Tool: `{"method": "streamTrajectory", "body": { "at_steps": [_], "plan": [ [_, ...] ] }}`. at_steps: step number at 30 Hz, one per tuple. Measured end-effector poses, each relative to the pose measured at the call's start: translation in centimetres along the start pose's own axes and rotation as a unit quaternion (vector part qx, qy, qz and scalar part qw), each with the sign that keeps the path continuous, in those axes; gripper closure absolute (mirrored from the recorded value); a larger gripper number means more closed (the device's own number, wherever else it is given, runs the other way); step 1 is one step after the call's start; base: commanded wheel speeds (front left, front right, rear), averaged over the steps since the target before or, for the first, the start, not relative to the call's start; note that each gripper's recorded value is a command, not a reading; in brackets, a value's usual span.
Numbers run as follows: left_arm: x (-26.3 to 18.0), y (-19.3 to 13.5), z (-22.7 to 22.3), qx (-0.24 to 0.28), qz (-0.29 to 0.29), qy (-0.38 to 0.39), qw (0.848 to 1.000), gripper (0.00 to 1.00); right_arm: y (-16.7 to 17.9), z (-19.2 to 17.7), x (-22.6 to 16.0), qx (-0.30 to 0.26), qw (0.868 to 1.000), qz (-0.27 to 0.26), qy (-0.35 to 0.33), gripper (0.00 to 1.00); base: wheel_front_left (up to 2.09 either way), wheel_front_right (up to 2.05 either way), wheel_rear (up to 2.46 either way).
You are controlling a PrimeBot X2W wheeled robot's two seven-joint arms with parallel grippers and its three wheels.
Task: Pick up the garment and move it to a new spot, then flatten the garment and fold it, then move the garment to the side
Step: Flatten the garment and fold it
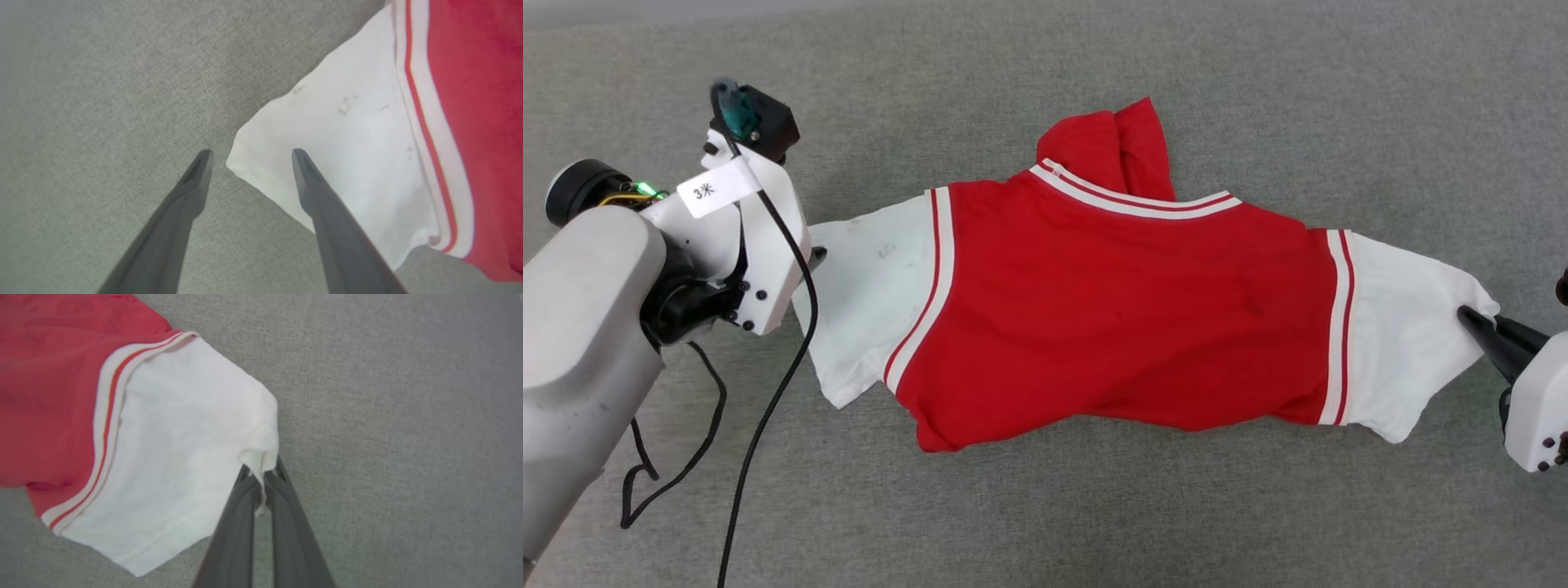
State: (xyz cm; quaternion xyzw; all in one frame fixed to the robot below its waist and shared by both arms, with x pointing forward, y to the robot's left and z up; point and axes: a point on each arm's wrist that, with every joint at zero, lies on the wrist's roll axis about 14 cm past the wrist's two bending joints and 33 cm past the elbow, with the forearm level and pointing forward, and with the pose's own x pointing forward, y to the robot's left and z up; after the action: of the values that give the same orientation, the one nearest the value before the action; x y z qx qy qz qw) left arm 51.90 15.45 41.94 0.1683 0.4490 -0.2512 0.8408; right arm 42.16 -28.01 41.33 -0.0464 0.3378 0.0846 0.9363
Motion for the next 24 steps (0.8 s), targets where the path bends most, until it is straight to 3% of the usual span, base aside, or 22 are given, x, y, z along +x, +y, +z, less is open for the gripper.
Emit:
{"method": "streamTrajectory", "body": {
  "at_steps": [14, 15, 16, 24],
  "plan": [
    [4.4, -0.3, -3.8, 0.013, -0.026, 0.111, 0.993, 0.0, 0.2, -1.1, 0.9, -0.006, 1.0, 0.005, 0.021, 1.0, 0.0, 0.0, 0.0],
    [4.4, -0.4, -3.8, 0.013, -0.028, 0.114, 0.993, 0.68, 0.2, -0.9, 1.0, -0.007, 1.0, 0.005, 0.019, 1.0, 0.0, 0.0, 0.0],
    [4.3, -0.5, -3.8, 0.013, -0.03, 0.115, 0.993, 0.99, 0.3, -0.7, 1.0, -0.008, 1.0, 0.006, 0.016, 1.0, 0.0, 0.0, 0.0],
    [3.5, -1.0, -2.4, 0.023, -0.029, 0.046, 0.998, 1.0, 0.9, 0.9, 1.0, -0.018, 1.0, 0.015, -0.009, 1.0, 0.0, 0.0, 0.0]
  ]
}}
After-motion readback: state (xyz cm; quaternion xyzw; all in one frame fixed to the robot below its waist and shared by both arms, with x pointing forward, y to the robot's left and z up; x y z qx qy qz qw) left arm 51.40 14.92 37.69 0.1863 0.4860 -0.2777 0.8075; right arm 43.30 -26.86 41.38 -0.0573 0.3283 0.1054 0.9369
